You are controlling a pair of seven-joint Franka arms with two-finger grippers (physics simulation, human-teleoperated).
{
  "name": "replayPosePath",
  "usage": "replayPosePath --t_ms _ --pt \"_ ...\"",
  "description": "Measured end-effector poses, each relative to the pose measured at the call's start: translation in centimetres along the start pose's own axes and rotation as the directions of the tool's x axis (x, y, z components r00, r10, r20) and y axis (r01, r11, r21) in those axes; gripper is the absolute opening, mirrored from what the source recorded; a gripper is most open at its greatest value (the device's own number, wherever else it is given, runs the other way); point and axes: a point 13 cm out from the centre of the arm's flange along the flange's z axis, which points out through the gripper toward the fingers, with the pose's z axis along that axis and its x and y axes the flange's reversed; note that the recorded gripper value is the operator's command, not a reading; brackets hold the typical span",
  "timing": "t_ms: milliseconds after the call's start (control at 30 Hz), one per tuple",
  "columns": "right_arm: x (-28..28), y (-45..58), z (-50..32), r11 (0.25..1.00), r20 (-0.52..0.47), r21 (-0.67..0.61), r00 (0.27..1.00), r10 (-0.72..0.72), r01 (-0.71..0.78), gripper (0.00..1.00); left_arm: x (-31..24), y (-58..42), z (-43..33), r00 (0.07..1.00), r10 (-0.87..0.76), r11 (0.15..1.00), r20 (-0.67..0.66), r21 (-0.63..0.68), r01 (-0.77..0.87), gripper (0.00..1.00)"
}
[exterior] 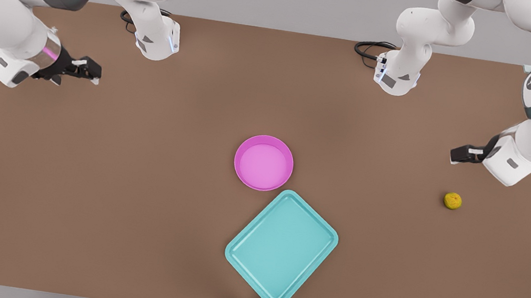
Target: Place the orange on the plate with the left arm and the plate on the tray with the right arm
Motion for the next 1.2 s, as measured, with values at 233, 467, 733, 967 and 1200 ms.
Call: replayPosePath --t_ms 233,467,733,967,1200 --pt "-1.4 0.3 0.2 1.000 0.029 0.003 0.999 -0.020 0.020 1.00 -2.5 12.0 19.7 0.957 -0.204 0.978 -0.205 -0.011 0.206 1.00" --pt "-1.9 0.2 0.5 1.000 0.032 0.003 0.999 -0.027 0.027 1.00 -2.3 19.6 37.8 0.964 -0.202 0.974 -0.173 0.066 0.216 1.00" --pt "-2.3 0.2 1.0 0.999 0.026 0.002 0.999 -0.034 0.034 1.00 -3.9 22.6 41.8 0.998 -0.055 0.997 -0.027 0.056 0.056 1.00" --pt "-2.5 0.2 1.4 0.999 0.019 0.001 0.999 -0.038 0.038 1.00 -4.2 21.9 43.7 0.999 0.041 0.998 0.001 0.055 -0.041 1.00" --pt "-2.6 0.2 1.5 0.999 0.017 0.001 0.999 -0.041 0.041 1.00 -4.7 22.0 44.6 0.995 0.097 0.994 0.017 0.048 -0.097 1.00"
